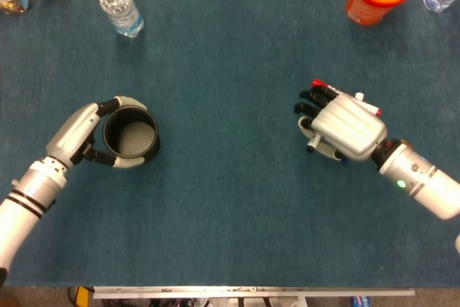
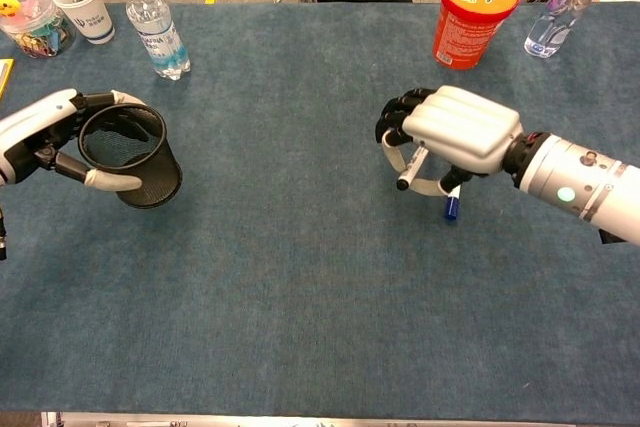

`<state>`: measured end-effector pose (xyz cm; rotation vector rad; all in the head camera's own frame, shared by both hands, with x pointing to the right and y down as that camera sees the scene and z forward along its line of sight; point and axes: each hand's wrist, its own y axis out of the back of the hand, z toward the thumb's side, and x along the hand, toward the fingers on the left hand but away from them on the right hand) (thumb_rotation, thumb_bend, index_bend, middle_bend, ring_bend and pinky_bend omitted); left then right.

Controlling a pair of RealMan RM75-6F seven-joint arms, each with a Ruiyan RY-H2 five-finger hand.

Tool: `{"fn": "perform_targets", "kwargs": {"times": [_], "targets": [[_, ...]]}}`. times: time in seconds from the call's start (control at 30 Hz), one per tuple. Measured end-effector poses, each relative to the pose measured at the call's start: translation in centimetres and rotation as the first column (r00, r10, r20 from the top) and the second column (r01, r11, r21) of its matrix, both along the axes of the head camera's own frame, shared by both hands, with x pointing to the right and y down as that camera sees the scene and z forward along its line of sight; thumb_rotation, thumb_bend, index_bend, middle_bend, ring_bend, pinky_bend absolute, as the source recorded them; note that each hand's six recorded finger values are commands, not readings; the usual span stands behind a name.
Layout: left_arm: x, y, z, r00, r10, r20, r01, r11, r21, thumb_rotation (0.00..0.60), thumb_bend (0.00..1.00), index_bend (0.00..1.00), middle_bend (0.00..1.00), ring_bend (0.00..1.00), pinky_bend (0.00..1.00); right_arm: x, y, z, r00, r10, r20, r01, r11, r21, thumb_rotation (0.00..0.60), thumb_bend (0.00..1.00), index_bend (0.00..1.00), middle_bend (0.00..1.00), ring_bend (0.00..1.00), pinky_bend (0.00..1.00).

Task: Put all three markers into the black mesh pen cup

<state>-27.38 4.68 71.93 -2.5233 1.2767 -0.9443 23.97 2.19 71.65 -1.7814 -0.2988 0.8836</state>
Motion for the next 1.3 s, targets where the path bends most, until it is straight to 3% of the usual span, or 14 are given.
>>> {"fn": "perform_targets", "kwargs": {"times": [0.2, 0.43, 0.73, 0.93, 1.03, 1.3], "targets": [[0.7, -1.0, 0.5, 1.000, 0.003, 0.009, -0.003, 1.000, -0.011, 0.600, 0.11, 0.30, 0.35, 0.33, 0.23, -1.0, -1.7, -3.4, 0.975, 0.140, 0.172, -0.128, 0.988, -0.081, 0.600, 0.29, 0.63, 0.31, 0.17, 0.19], [2.0, -1.6, 0.8, 1.000, 0.016, 0.001, -0.016, 1.000, -0.015, 0.600, 0.11, 0.30, 0.35, 0.33, 0.23, -2.9, -2.7, -6.3, 0.904, 0.265, 0.337, -0.196, 0.954, -0.225, 0.600, 0.29, 0.64, 0.31, 0.18, 0.19], [3.3, -1.6, 1.2, 1.000, 0.027, -0.017, -0.027, 0.999, -0.028, 0.600, 0.11, 0.30, 0.35, 0.33, 0.23, -6.4, -2.5, -8.1, 0.809, 0.371, 0.455, -0.162, 0.886, -0.434, 0.600, 0.29, 0.65, 0.31, 0.17, 0.19], [4.5, -1.7, 1.3, 0.998, 0.042, -0.035, -0.043, 0.999, -0.028, 0.600, 0.11, 0.30, 0.35, 0.33, 0.23, -8.7, -2.2, -8.4, 0.745, 0.437, 0.505, -0.126, 0.834, -0.537, 0.600, 0.29, 0.65, 0.31, 0.18, 0.19], [5.2, -1.5, 1.5, 0.997, 0.059, -0.040, -0.060, 0.998, -0.033, 0.600, 0.11, 0.30, 0.35, 0.33, 0.23, -9.8, -2.2, -8.7, 0.714, 0.463, 0.526, -0.102, 0.812, -0.575, 0.600, 0.29, 0.65, 0.31, 0.17, 0.19], [7.4, -1.3, 2.1, 0.992, 0.112, -0.048, -0.114, 0.993, -0.041, 0.600, 0.11, 0.30, 0.35, 0.33, 0.23, -11.5, -2.5, -9.1, 0.667, 0.494, 0.558, -0.063, 0.784, -0.618, 0.600, 0.29, 0.65, 0.31, 0.17, 0.19]]}}
